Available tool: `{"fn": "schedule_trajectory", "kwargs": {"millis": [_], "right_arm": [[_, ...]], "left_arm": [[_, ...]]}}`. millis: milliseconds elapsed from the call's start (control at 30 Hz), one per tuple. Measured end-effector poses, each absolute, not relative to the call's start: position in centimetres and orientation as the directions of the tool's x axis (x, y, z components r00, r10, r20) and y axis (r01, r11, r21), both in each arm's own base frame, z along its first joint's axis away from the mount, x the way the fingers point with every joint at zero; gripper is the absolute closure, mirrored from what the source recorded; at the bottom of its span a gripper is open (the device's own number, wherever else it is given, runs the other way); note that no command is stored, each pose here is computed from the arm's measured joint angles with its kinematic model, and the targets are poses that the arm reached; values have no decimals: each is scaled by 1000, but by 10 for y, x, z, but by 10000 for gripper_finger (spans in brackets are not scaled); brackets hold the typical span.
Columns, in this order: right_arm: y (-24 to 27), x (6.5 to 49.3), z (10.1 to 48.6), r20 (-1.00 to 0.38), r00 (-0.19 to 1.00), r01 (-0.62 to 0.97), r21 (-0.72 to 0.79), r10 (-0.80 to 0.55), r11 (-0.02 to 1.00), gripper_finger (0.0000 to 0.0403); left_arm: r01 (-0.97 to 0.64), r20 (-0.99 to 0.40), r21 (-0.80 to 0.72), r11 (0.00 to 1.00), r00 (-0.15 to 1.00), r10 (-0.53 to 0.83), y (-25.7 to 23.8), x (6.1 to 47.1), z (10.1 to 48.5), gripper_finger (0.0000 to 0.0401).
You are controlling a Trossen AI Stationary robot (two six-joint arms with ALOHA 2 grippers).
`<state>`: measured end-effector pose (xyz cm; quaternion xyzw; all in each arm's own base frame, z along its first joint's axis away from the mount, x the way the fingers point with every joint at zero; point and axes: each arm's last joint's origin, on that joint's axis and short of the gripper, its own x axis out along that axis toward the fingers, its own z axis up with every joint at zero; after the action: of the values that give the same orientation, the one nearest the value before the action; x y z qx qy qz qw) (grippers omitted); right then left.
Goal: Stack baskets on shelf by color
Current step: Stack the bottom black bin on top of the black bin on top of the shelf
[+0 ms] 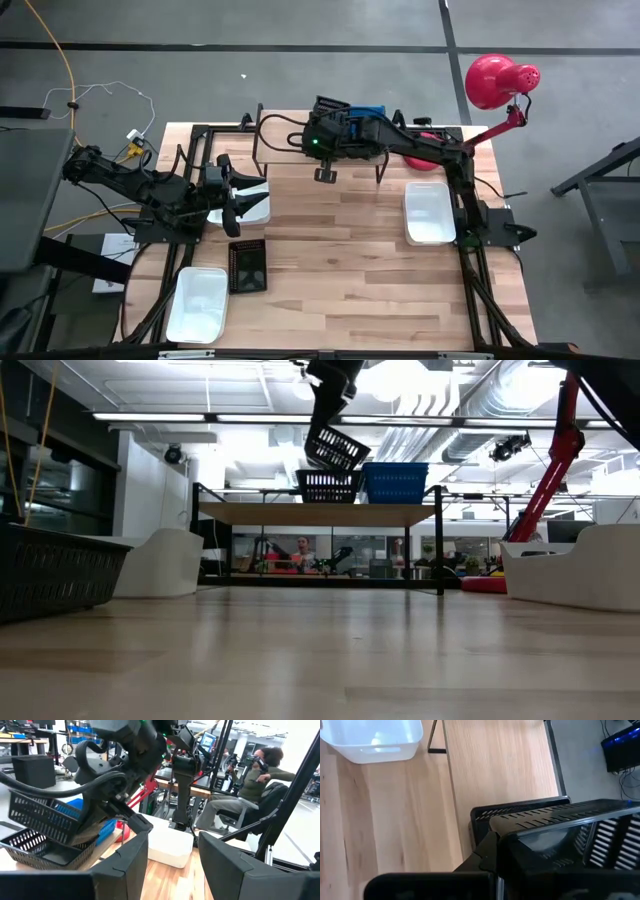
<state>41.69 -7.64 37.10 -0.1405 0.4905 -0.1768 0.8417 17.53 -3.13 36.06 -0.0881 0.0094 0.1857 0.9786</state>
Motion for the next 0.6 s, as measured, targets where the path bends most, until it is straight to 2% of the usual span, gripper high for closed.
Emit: {"fn": "schedule_trajectory", "kwargs": {"millis": [600], "right_arm": [[-77,421,365,-782,449,153,-410,-433,899,398]], "left_arm": [[-365,-51,-167,916,931,361,-31,175,361,240]]}}
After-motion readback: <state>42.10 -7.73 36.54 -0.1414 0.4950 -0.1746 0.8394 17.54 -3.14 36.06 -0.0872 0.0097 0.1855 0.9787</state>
